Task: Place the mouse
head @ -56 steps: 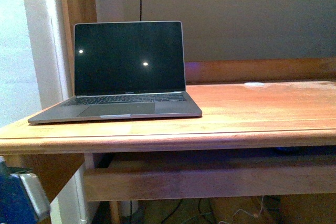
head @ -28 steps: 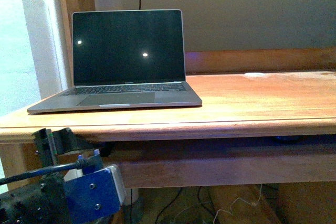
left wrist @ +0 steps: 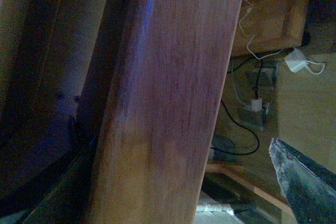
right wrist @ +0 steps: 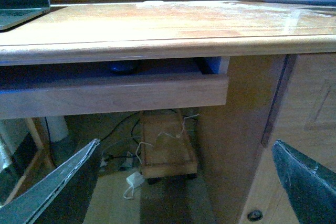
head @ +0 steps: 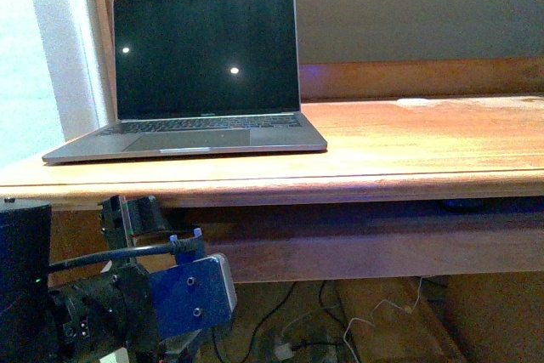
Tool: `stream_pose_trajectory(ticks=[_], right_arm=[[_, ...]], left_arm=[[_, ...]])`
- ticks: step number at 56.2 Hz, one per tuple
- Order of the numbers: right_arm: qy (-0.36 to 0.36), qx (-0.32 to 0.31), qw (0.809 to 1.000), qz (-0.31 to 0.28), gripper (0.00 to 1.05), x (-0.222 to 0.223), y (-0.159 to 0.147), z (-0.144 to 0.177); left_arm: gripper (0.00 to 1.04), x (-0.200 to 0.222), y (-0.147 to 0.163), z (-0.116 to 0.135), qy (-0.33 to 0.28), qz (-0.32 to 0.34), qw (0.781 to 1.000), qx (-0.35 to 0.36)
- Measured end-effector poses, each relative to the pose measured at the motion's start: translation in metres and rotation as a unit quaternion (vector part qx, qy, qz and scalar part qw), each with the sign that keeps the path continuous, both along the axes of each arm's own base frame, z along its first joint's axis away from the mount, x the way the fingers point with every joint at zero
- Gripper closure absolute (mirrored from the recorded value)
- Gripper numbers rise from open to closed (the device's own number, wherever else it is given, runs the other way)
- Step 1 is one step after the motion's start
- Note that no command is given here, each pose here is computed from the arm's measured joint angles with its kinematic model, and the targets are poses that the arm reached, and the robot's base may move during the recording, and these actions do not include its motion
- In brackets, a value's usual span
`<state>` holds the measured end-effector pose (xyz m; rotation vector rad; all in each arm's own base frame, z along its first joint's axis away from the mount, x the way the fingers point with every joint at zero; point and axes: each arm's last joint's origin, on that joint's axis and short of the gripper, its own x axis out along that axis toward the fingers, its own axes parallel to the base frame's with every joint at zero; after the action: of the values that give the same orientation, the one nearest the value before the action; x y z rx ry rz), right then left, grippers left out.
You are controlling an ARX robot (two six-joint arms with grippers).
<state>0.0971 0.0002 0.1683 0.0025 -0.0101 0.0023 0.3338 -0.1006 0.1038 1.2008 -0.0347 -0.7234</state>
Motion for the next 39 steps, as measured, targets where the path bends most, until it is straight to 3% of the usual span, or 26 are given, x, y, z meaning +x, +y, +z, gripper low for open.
stream_pose_trajectory(ticks=[11, 20, 28, 39], right_arm=[[0.0, 0.0, 1.0, 0.0, 0.07, 0.0, 0.0, 0.0], [0.0, 0.0, 1.0, 0.0, 0.07, 0.0, 0.0, 0.0], [0.0, 0.0, 1.0, 0.0, 0.07, 0.0, 0.0, 0.0], [0.0, 0.0, 1.0, 0.0, 0.07, 0.0, 0.0, 0.0]], left_arm=[[0.08, -0.02, -0.004, 0.013, 0.089, 0.002, 0.996, -0.016], [0.08, -0.051, -0.005, 0.029, 0.194, -0.007, 0.978, -0.073], [0.08, -0.083, -0.011, 0.041, 0.293, -0.019, 0.945, -0.147], [0.08, -0.114, -0.014, 0.064, 0.413, 0.001, 0.868, -0.275]])
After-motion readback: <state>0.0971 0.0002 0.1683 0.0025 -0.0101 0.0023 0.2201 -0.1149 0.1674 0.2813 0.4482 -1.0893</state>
